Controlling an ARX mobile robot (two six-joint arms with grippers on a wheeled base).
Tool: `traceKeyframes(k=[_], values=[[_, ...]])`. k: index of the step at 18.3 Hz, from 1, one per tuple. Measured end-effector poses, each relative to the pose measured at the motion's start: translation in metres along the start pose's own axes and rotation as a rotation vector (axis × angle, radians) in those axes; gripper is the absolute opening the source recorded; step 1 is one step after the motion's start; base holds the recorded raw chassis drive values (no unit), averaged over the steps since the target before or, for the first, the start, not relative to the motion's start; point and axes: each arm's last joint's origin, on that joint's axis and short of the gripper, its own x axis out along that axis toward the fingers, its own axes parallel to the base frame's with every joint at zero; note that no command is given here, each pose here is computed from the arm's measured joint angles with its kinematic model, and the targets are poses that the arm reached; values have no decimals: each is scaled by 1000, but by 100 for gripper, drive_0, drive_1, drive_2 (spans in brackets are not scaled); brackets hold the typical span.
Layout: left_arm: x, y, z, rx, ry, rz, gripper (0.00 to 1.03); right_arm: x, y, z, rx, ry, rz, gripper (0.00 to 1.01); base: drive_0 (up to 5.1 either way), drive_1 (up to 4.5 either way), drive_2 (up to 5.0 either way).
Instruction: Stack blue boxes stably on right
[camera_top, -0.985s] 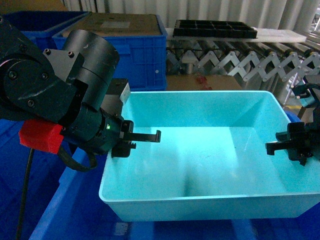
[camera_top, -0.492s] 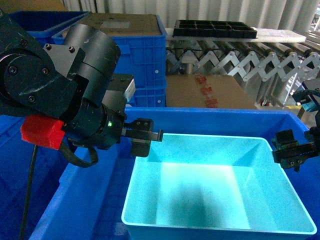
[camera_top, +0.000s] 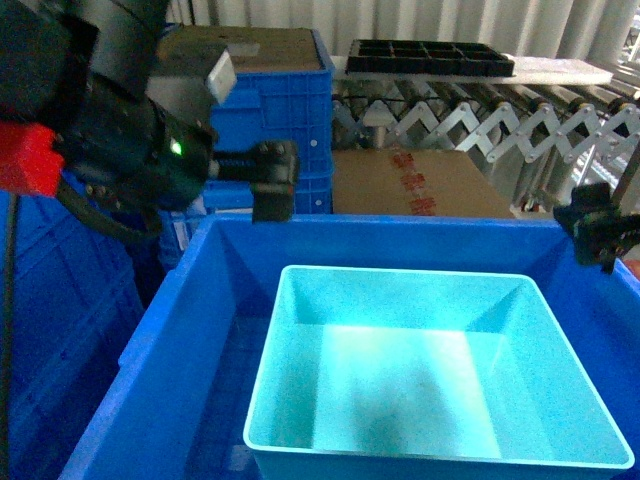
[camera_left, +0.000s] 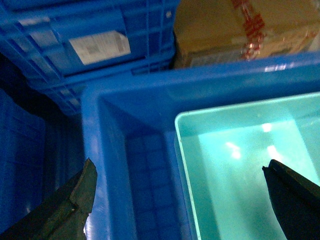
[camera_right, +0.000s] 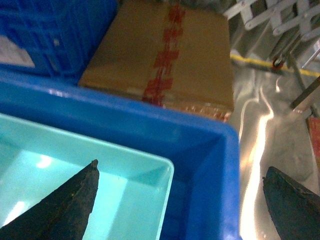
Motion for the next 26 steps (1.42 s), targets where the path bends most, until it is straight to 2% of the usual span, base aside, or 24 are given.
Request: traceKeyframes(k=[1,2,4,5,7,9,10,12,13,14,15,16,17,18,19,20,21,24,25,26], values=[[-16,2,14,-11,-40,-2,98,-14,-6,17,20,-53,-5,98,0,0,0],[-28,1,20,-10,-52,-11,98,-30,-10,28,45,-82,-7,98,0,0,0],[-49,-1,22,-8,-66,-24,98,-60,-15,39,74,-108,2,98,0,0,0],[-68,3,17,-15,-55,-39,98,-82,-19,43,91,-109,3,98,0,0,0],[-113,24,7,-44,-61,8,98,-127,-23,47,108,-97,17,98,0,0,0],[-151,38,0,-68,-67,59,98,-163,-27,57,108,-119,18,98,0,0,0],[-170,41,-2,-84,-76,74,98,-182,-29,61,111,-127,13,98,0,0,0],[-205,41,-2,-105,-128,103,98,-210,-33,64,131,-138,-23,98,0,0,0],[-217,38,-2,-139,-161,98,98,-218,-30,65,155,-124,-11,98,0,0,0],[-212,39,-3,-146,-140,109,98,-217,-26,64,129,-283,-103,87,0,0,0],[-211,39,-2,-136,-265,120,94,-221,-19,55,118,-356,-131,78,0,0,0],[-212,42,-9,-115,-421,161,85,-223,-11,44,111,-398,-135,69,0,0,0],[-213,46,-26,-88,-525,172,76,-224,-7,33,112,-416,-145,60,0,0,0],[-212,50,-44,-74,-604,185,65,-223,-2,22,121,-405,-153,49,0,0,0],[-212,53,-54,-71,-647,193,57,-222,2,11,125,-389,-148,39,0,0,0],[-210,58,-66,-63,-670,207,45,-222,8,0,125,-384,-141,28,0,0,0],[-210,58,-71,-59,-668,202,41,-223,10,-3,125,-385,-140,23,0,0,0],[-208,60,-86,-50,-655,196,29,-225,13,-9,124,-392,-144,12,0,0,0],[-207,61,-94,-49,-652,192,21,-226,15,-14,124,-395,-147,3,0,0,0],[-207,63,-103,-50,-654,196,10,-227,18,-21,127,-395,-149,2,0,0,0]])
